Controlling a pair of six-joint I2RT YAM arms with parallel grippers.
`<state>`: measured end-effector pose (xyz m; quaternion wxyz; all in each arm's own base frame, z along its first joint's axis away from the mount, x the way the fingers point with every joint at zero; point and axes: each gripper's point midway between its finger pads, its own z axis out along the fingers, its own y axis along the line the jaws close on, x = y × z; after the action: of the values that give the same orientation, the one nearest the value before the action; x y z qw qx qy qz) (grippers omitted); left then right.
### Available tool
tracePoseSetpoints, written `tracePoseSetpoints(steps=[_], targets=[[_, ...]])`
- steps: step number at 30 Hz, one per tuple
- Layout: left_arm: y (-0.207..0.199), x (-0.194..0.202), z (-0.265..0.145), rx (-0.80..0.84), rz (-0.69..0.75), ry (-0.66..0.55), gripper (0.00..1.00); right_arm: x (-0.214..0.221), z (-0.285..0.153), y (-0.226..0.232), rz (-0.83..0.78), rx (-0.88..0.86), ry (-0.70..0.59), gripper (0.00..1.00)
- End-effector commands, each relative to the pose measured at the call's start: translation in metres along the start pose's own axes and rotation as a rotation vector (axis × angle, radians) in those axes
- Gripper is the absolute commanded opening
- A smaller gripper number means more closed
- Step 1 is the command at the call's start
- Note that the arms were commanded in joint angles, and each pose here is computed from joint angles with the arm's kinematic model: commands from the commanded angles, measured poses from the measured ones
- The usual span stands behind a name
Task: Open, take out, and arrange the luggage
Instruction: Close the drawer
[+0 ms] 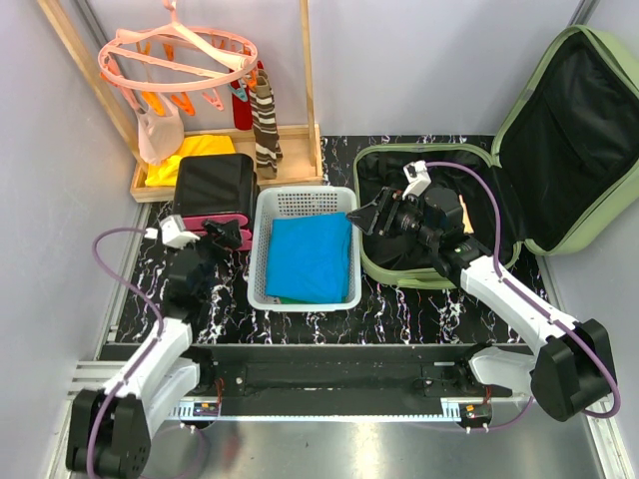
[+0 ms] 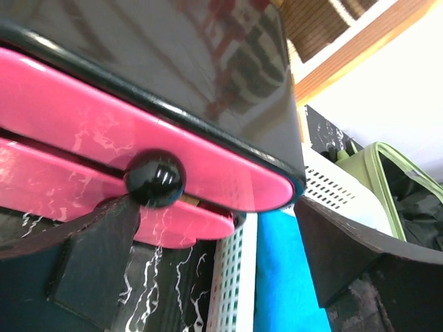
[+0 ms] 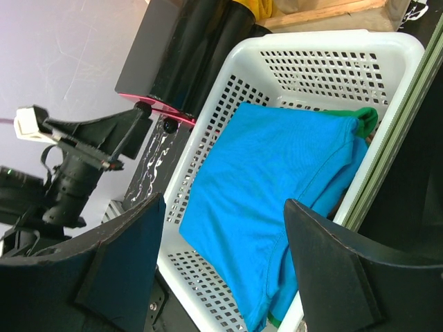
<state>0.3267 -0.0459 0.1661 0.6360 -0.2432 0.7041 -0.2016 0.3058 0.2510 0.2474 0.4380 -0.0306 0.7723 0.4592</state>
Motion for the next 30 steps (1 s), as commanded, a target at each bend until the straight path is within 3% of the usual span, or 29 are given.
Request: tracePoseSetpoints(steps=[1,5,9,16,30], targets=[[0.003,-0.01,-0.022,0.026,0.051,-0.054,0.99,-0.014,-0.002,0.01,-0.037,-0.037,-0.051,0.79],[0.042,-0.008,-0.037,-0.138,0.041,-0.084,0.97,-0.011,-0.003,0.008,-0.032,-0.034,-0.051,0.79],[0.078,0.016,-0.046,-0.285,-0.027,-0.02,0.88,-0.011,-0.004,0.011,-0.035,-0.048,-0.047,0.79],[0.089,0.032,-0.034,-0.307,-0.077,0.051,0.79,-0.012,-0.011,0.013,-0.041,-0.044,-0.064,0.79],[0.093,0.021,0.0,-0.311,-0.074,0.052,0.76,-0.017,-0.017,0.012,-0.062,-0.02,-0.085,0.79]])
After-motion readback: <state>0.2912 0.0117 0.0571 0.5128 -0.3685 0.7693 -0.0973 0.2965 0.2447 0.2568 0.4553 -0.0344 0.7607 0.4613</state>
